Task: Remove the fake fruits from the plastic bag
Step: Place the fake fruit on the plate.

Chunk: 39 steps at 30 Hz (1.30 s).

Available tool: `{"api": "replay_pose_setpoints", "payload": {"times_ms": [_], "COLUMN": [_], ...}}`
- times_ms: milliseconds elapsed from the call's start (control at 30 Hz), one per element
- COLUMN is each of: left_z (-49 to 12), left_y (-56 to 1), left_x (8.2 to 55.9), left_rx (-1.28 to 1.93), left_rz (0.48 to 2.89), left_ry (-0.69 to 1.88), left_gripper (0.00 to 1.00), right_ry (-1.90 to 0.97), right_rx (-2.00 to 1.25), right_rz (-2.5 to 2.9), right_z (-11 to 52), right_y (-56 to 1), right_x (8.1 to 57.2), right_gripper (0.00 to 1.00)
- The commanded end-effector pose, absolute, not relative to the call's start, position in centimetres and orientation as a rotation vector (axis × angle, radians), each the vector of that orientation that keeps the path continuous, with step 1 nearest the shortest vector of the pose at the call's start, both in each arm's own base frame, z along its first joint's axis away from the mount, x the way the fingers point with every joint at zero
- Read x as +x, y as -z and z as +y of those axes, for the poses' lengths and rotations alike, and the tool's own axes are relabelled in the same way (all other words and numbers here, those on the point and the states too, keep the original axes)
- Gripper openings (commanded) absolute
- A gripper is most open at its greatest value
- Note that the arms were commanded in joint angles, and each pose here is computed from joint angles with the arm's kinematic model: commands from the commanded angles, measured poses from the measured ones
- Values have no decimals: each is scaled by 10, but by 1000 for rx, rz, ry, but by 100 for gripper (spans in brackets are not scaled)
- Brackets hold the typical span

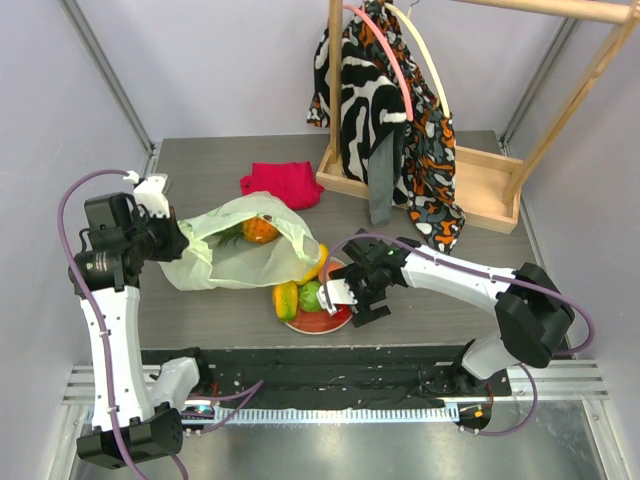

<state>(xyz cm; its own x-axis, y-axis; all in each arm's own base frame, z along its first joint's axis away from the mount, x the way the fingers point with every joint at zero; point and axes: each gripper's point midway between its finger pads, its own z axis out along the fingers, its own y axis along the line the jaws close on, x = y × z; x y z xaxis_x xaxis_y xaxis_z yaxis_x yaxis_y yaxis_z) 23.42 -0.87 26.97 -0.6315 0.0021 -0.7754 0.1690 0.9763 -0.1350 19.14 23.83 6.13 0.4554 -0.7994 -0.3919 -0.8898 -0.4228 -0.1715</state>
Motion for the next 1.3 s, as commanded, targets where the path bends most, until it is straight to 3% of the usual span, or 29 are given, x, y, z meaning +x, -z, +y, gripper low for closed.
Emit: {"api": "replay_pose_setpoints", "payload": {"times_ms": [0,267,433,667,1033,1267], "left_z": [-13,-13,-14,-14,-12,-12], "left_y": [-277,-276,-276,-274,-272,-273], "left_x": [238,241,241,241,241,242], "left_rx": [118,116,111,110,98,93], "left_rz": [2205,2205,2203,2206,2208,2209], "left_ry": [279,290,295,296,294,297], "left_gripper": [0,0,0,0,0,0], "right_ry": [-359,-367,-319,-241,-249,-199], "right_rx": [-2332,-2285,-2273,-2239,-2306,-2318], "right_rz": [1404,1429,1444,1454,1298,1269], "right_z": [243,246,246,252,262,258], "right_y": [-68,-78,-78,-76,-75,-68], "right_x": [191,193,201,218,202,204], "right_gripper": [98,95,76,64,60,64]}}
